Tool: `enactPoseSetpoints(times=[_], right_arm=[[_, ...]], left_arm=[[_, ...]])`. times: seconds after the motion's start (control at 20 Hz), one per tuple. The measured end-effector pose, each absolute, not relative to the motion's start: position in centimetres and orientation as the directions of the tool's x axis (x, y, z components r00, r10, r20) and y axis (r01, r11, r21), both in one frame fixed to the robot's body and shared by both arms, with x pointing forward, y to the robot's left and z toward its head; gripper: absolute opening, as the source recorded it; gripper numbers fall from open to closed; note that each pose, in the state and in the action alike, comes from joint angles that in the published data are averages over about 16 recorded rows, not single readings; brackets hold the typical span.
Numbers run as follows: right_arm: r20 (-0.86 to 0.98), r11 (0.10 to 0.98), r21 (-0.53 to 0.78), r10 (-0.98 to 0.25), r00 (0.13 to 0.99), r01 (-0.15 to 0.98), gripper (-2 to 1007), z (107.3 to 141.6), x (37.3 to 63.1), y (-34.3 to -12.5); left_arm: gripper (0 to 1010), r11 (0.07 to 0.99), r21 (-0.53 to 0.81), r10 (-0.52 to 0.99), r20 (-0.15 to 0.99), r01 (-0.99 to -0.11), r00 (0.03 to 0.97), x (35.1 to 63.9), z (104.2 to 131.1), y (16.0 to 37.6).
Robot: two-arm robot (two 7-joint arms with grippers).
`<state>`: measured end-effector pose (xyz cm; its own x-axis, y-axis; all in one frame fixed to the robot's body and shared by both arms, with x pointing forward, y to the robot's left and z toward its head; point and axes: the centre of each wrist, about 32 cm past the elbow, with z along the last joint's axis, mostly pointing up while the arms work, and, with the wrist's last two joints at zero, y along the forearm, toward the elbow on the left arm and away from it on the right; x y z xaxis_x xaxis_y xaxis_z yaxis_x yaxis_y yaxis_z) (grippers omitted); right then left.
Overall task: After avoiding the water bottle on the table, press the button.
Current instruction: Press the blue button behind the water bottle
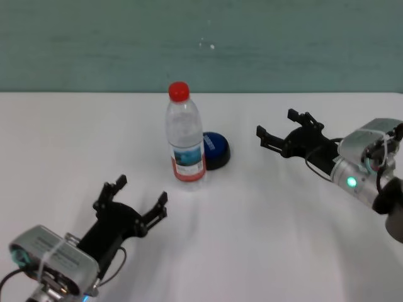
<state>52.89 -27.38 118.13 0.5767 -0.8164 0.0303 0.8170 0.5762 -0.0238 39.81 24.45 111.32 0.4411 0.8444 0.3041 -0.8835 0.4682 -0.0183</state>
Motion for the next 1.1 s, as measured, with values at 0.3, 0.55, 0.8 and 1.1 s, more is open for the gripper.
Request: enactPoseSetpoints(times=[0.3,0.55,0.8,1.1], right_arm=[[0.033,0.585,-0.038,-0.81,0.586,0.81,1004,118.2,54.5,-26.8],[0.037,0.599,-0.049,-0.799,0.601,0.799,1004,118.2,55.6,-26.0],[0.039,0.612,-0.061,-0.788,0.615,0.788,1004,118.0,56.5,-25.2],[0.041,0.621,-0.076,-0.779,0.625,0.78,1004,117.7,57.5,-24.5]], left_arm=[[1000,0.468,-0.018,0.844,0.304,-0.883,0.441,39.8,111.3,24.5],[1000,0.468,-0.018,0.844,0.304,-0.883,0.441,39.8,111.3,24.5],[1000,0.468,-0.018,0.844,0.304,-0.883,0.441,39.8,111.3,24.5],[1000,0.468,-0.018,0.844,0.304,-0.883,0.441,39.8,111.3,24.5]])
